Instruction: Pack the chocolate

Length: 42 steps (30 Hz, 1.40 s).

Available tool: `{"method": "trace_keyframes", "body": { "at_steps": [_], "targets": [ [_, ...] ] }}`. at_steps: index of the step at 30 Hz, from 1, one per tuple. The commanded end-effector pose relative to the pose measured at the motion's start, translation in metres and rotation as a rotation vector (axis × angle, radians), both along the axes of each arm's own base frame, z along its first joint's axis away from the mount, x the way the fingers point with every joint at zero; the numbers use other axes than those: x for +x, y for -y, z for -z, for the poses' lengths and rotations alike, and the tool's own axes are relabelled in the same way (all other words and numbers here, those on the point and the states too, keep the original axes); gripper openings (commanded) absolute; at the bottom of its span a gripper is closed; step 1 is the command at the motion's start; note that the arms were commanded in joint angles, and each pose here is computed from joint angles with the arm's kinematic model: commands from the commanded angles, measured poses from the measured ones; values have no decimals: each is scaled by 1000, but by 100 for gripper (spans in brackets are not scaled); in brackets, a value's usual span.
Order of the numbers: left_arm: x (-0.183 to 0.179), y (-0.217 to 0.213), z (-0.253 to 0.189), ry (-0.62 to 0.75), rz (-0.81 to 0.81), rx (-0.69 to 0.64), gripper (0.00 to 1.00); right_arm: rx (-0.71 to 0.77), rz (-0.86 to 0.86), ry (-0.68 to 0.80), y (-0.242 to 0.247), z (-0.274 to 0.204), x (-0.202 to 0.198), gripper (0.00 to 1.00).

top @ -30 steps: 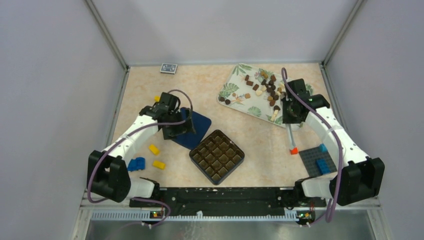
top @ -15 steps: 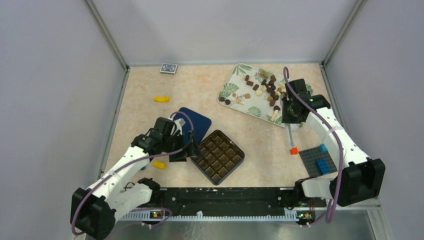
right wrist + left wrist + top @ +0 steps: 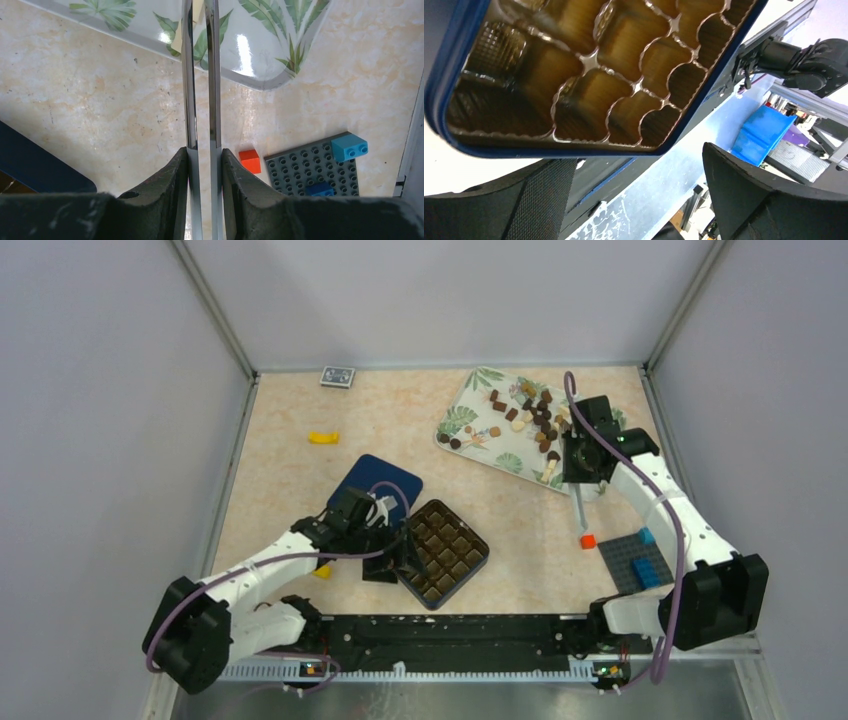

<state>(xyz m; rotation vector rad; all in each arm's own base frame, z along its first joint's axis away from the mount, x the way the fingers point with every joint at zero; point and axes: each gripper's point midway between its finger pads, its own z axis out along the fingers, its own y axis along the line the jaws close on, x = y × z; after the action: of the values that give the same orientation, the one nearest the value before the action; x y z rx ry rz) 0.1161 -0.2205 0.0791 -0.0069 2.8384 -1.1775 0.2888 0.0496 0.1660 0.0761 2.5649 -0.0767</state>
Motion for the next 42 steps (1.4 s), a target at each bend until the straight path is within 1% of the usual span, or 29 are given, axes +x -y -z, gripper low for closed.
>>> {"method": "trace_keyframes", "body": {
  "at_steps": [1,7,12,16,18,23,27,31,34,38,42],
  "targets": [
    [22,21,-20,91,-8,-108,99,-18,11,74,8,-14,13,26],
    [34,39,-21,127,-3,-186,99,6,17,54,12,-10,8,29],
    [49,56,-25,164,12,-210,99,22,23,32,13,-2,5,30],
    [67,81,-43,223,45,-253,99,43,14,-13,8,11,0,32],
    [70,94,-52,241,87,-262,99,56,4,-40,5,17,-2,32],
    [67,102,-64,253,154,-207,99,71,-7,-57,2,19,-5,35],
    [57,87,-68,243,171,-140,99,60,0,-54,5,19,-8,38],
    [57,69,-80,305,160,-75,99,46,15,-59,8,22,-10,39],
    [74,54,-102,381,82,8,99,50,20,-56,8,23,-10,39],
    [105,28,-125,505,-80,102,99,72,8,-70,3,26,-10,38],
    [122,10,-132,541,-190,171,99,80,1,-100,1,32,-13,38]
  ]
}}
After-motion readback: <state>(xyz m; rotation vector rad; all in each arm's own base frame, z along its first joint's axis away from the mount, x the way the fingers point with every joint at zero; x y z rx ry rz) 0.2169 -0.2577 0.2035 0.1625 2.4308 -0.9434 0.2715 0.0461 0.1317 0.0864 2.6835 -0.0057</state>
